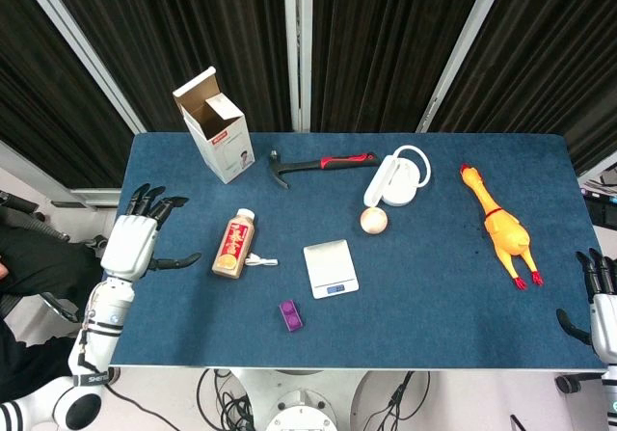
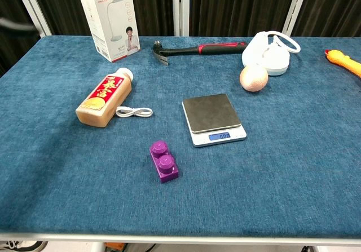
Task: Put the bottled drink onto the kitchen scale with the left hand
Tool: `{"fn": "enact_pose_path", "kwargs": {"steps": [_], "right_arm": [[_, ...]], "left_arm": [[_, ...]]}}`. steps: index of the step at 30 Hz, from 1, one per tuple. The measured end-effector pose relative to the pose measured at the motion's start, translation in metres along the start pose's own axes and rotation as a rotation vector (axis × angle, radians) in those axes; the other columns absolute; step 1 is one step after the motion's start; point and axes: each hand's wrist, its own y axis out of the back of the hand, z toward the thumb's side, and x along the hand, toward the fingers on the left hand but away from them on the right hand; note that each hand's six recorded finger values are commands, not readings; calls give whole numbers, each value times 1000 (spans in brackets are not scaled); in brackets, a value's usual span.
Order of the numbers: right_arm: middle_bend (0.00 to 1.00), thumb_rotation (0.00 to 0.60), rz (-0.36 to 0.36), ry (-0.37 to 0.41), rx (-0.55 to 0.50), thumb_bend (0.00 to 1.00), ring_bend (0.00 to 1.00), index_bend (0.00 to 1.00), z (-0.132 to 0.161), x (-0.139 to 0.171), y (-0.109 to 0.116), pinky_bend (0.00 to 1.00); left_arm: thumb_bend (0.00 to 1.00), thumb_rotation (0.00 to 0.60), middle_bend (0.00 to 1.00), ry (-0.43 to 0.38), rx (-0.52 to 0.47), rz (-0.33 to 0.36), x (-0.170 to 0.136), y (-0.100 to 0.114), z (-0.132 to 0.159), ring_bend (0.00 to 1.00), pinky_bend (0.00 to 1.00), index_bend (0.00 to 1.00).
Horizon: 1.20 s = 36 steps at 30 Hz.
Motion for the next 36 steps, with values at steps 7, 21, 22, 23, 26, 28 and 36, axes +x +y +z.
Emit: {"fn": "enact_pose_path", "kwargs": {"steps": [7, 21, 22, 23, 26, 28, 36], "right_arm": [[0, 600, 19, -5, -9, 169, 0, 0, -3, -2, -8, 0], [0, 600, 29, -36, -23, 169, 0, 0, -21, -4, -12, 0], [0, 600, 29, -37, -23, 169, 0, 0, -22, -5, -12, 0], [0, 600, 29, -39, -22, 169, 0, 0, -24, -5, -12, 0], [0, 600, 31, -44, -26, 169, 0, 0, -26, -6, -13, 0], [0, 600, 29, -43, -31, 169, 0, 0, -26, -7, -12, 0], [0, 600, 15, -10, -41, 169, 0, 0, -20, -6, -6, 0]], "left_arm": [[0, 289, 191, 114, 17, -146, 20, -40, 13, 59, 0, 146], [0, 284, 162, 231, 115, -272, 40, -114, 29, 43, 0, 110], [0, 283, 161, 241, 116, -275, 40, -116, 28, 43, 0, 110], [0, 281, 161, 249, 118, -277, 41, -118, 27, 43, 0, 110], [0, 281, 161, 266, 129, -279, 42, -122, 24, 43, 0, 109], [0, 280, 161, 278, 141, -284, 43, -126, 21, 43, 0, 107], [0, 283, 164, 315, 174, -312, 48, -138, 17, 43, 2, 107]]}}
